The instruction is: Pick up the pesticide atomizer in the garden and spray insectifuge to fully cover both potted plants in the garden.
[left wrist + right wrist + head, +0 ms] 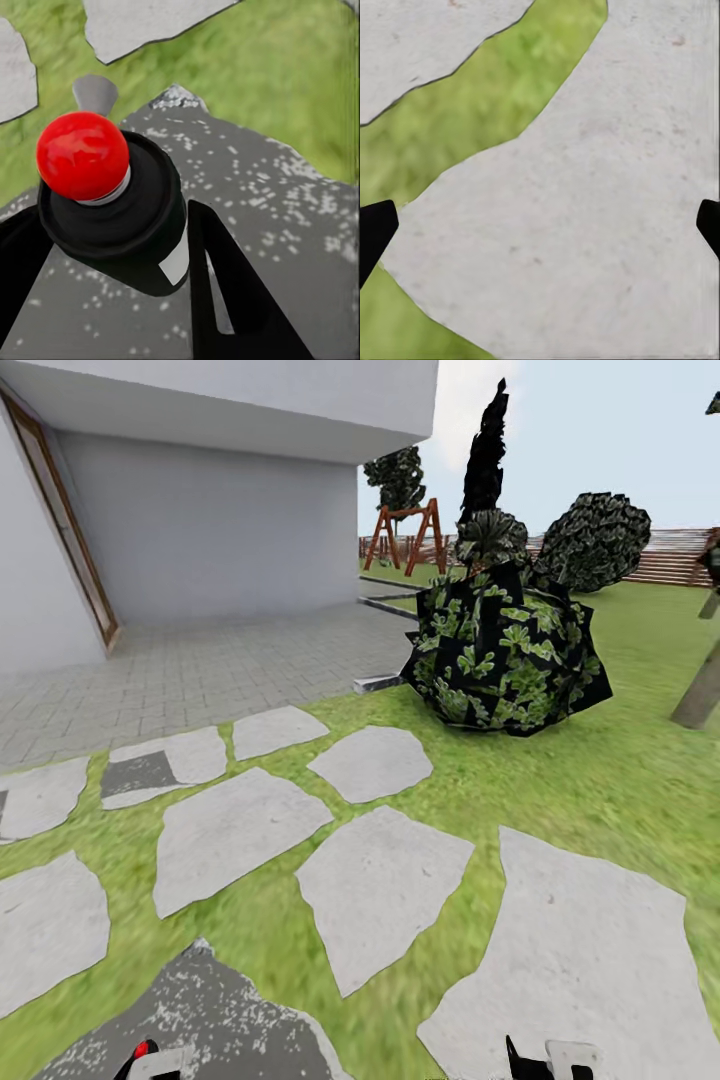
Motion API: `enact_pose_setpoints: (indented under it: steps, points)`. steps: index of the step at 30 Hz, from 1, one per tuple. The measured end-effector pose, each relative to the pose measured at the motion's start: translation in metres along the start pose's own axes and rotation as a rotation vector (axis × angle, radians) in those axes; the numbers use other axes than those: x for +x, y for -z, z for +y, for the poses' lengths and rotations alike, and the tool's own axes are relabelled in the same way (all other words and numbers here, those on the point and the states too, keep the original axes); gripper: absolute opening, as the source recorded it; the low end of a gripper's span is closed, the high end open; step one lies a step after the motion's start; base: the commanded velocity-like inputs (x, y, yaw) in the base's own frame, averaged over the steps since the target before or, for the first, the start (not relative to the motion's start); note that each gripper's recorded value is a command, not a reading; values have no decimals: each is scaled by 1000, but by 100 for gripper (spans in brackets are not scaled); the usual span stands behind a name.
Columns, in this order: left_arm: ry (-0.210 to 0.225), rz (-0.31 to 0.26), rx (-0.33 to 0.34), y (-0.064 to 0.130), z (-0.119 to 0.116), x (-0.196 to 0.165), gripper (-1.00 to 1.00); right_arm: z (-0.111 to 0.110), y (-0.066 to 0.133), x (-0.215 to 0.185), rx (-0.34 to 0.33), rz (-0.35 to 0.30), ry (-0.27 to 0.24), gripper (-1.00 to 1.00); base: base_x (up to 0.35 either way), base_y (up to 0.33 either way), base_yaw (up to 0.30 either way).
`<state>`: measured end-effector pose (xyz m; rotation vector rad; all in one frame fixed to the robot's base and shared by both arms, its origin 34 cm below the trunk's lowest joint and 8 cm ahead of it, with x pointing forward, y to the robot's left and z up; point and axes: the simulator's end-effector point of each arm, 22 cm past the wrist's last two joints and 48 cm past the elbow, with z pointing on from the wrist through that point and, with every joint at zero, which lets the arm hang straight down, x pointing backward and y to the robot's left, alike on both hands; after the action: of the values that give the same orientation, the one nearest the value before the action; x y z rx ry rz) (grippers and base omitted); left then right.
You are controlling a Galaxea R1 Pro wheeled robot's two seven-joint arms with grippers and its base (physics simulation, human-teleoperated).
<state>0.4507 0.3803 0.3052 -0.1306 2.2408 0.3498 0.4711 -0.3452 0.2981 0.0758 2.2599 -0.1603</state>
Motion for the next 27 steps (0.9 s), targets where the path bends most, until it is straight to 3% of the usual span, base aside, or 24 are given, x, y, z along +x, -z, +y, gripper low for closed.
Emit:
enact_pose_setpoints:
  steps: [27]
  points:
    - [6, -18, 0, 0, 0, -9, -100, 0, 0, -10, 0, -22, -3, 100, 0, 0, -284]
